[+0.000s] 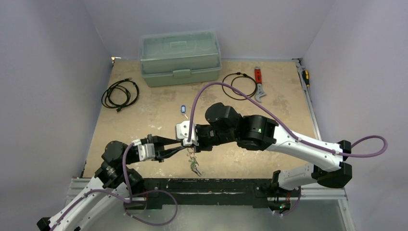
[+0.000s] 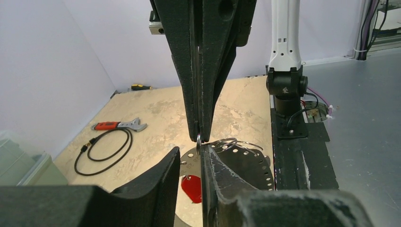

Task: Put the keys on the keyring

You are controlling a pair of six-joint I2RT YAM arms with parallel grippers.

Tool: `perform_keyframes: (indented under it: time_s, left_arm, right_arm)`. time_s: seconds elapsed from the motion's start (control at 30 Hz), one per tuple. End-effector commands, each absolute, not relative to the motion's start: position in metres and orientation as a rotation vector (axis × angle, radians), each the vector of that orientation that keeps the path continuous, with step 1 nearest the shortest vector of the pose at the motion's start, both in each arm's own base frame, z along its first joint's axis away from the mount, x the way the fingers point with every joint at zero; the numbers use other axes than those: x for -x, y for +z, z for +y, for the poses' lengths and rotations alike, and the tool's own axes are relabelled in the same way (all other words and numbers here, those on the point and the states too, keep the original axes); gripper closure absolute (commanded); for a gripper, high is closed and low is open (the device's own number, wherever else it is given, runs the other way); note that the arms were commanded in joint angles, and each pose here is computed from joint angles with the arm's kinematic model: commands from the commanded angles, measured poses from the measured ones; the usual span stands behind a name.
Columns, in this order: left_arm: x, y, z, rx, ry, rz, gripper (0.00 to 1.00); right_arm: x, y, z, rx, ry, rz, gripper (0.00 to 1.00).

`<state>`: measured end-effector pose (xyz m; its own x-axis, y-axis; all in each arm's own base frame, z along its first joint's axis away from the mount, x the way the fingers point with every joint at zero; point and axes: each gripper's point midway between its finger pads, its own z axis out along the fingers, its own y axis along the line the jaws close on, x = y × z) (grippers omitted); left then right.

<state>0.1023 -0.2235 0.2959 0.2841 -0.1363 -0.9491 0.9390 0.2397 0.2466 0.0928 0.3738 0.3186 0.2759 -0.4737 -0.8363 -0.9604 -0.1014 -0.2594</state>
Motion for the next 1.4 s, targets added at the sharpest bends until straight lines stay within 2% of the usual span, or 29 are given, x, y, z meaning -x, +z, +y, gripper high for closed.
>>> perform_keyframes:
  time_s: [0.0, 0.1, 0.27, 0.57, 0.77, 1.0, 1.2, 1.37]
  left_arm:
    - [-0.097, 0.31, -0.222, -1.031, -0.941, 0.94, 0.82]
    - [-0.096, 0.311, -0.222, -1.035, -0.943, 0.932, 0.91]
    - [-0.094, 0.311, -0.223, -1.04, -0.948, 0.925, 1.0]
    - [-0.089, 0.319, -0.217, -1.039, -0.923, 0.877, 1.0]
    - [-0.089, 0.325, -0.211, -1.015, -0.891, 0.856, 1.0]
    - [-0.091, 0.329, -0.206, -0.991, -0.864, 0.852, 1.0]
    - [-0.09, 0.332, -0.203, -0.977, -0.854, 0.841, 1.0]
    - [-0.088, 0.334, -0.202, -0.971, -0.853, 0.831, 1.0]
  right_arm:
    - [-0.081, 0.351, 0.378, 1.662, 0.827, 1.204, 1.0]
    - [-0.079, 0.352, 0.379, 1.663, 0.838, 1.194, 1.0]
    - [-0.077, 0.352, 0.381, 1.671, 0.853, 1.183, 1.0]
    - [-0.074, 0.356, 0.384, 1.637, 0.888, 1.154, 1.0]
    - [-0.074, 0.359, 0.384, 1.61, 0.897, 1.144, 0.74]
    - [-0.078, 0.363, 0.383, 1.586, 0.879, 1.145, 0.55]
    - [-0.087, 0.368, 0.37, 1.525, 0.824, 1.139, 0.53]
    - [-0.091, 0.358, 0.367, 1.508, 0.798, 1.152, 0.57]
